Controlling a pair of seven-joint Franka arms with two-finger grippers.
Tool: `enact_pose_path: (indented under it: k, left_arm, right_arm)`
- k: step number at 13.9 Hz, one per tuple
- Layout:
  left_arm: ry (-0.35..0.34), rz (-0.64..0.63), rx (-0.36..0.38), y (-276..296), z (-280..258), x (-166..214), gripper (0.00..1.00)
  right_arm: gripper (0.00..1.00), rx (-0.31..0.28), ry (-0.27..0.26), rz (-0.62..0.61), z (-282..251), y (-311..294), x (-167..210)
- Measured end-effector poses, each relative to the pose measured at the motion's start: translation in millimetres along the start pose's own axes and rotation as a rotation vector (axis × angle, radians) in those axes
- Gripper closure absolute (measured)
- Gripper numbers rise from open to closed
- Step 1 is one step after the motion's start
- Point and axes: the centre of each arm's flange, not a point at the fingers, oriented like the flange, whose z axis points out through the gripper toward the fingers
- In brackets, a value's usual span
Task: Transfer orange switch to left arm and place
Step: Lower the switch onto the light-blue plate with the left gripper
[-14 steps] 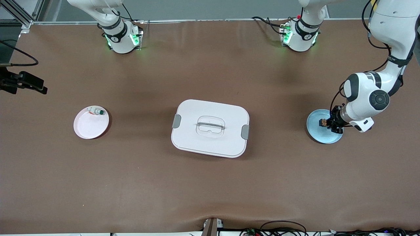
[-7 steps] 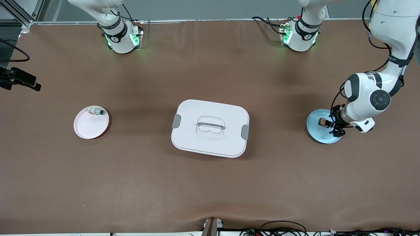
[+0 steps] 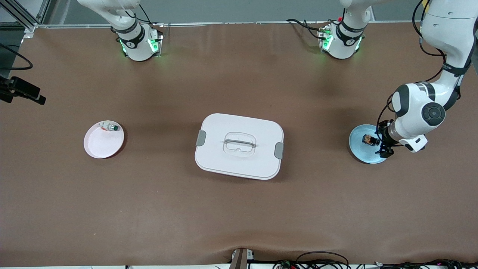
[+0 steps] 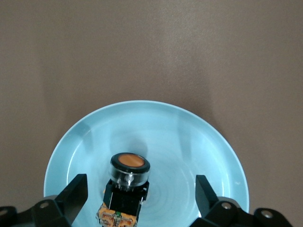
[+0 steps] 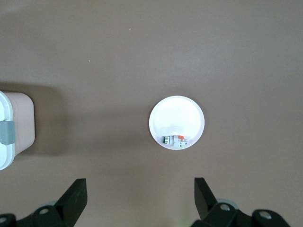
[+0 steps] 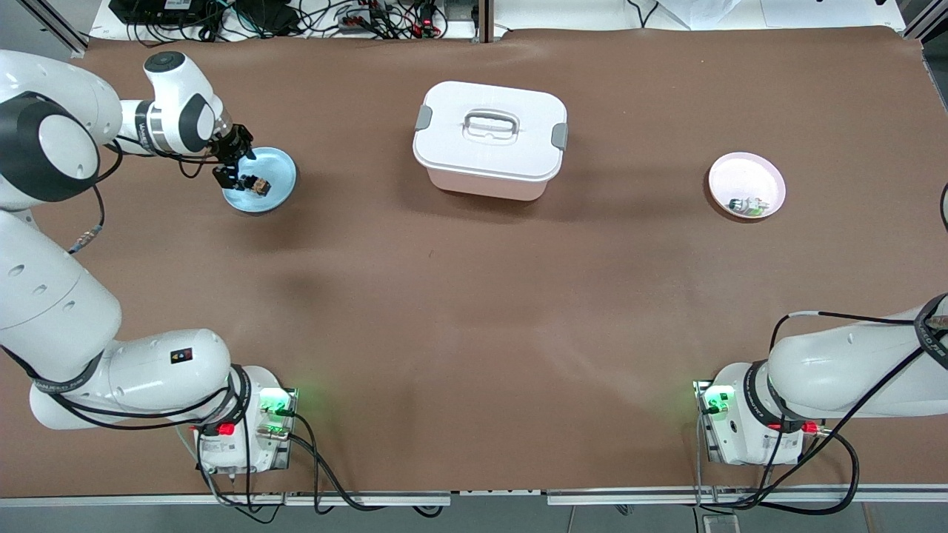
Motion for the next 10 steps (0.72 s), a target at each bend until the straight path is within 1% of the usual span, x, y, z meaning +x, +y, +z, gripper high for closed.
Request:
enact_pose_path:
  k: [3, 5, 7, 10]
  left_arm:
    - [-0.001, 0.016, -0.008, 4.3, -3.1, -8.7, 0.0]
    - [-0.001, 0.056, -0.009, 6.2, -3.8, -17.3, 0.0]
    - [-0.007, 0.168, -0.012, 7.8, -4.6, -24.6, 0.0]
    - [-0.037, 0.421, -0.018, 6.2, -4.1, -32.3, 0.0]
  right_arm:
    - [0.0, 0.0, 0.001, -0.002, -0.6, -4.9, -0.6]
    - [0.0, 0.0, 0.001, -0.001, -1.2, -5.0, -1.1]
    - [0.0, 0.0, 0.002, 0.001, -1.6, -4.4, -1.4]
    - [0.0, 0.0, 0.004, 0.0, -1.9, -4.6, -1.3]
